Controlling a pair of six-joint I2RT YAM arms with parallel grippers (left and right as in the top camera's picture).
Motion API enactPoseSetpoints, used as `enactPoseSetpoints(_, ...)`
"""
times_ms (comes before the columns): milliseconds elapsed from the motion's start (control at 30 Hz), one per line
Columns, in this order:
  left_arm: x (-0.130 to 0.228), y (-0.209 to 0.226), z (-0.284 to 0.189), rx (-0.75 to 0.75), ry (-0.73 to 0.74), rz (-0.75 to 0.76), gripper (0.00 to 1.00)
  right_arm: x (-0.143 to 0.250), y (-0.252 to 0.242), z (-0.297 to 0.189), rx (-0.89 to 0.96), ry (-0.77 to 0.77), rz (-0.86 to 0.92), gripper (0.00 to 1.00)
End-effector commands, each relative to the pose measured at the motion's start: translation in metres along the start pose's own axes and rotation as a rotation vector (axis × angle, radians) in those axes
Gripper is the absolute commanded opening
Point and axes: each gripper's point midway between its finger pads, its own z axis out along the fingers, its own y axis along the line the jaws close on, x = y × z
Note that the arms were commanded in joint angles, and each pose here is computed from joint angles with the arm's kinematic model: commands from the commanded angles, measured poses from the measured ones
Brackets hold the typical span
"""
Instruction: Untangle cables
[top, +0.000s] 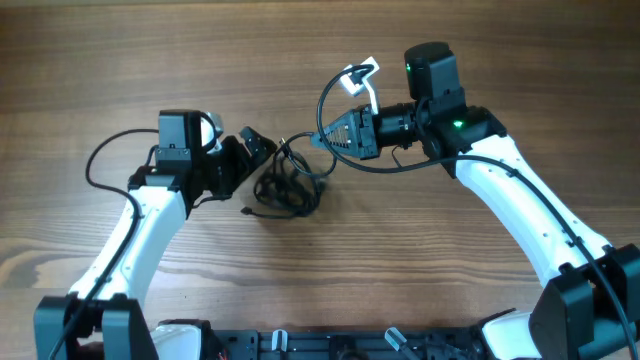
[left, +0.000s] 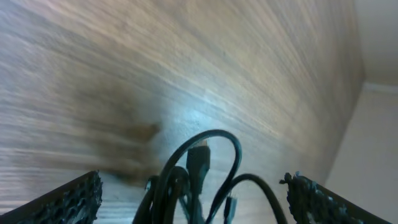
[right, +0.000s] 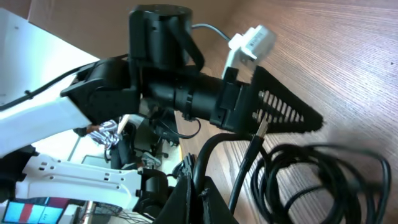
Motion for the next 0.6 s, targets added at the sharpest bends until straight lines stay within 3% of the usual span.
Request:
enactPoseSetpoints(0, 0.018, -0.006, 0.004, 0.065, 0.108, -0.054, 0.96, -0.009, 0.016, -0.005, -0.023, -0.015, -0.046, 0.04)
enactPoseSetpoints(100, 0.02, -0.002, 0.004, 0.048, 0.117, -0.065, 0.94, -0.01, 0.015, -0.005, -0.02, -0.016, -0.045, 0.04)
enactPoseSetpoints(200, 0.026, 0.001, 0.004, 0.036, 0.143, -0.085, 1.0, -0.01, 0.015, -0.005, -0.02, -0.018, -0.024, 0.04)
enactPoseSetpoints(433, 0.037, 0.017, 0.026, 0.016, 0.241, -0.148, 1.0, -0.015, 0.018, -0.005, -0.029, -0.031, -0.034, 0.04)
enactPoseSetpoints(567, 0.043, 0.012, 0.04, 0.093, 0.32, -0.167, 0.77, -0.014, 0.02, -0.005, -0.044, -0.026, -0.036, 0.04)
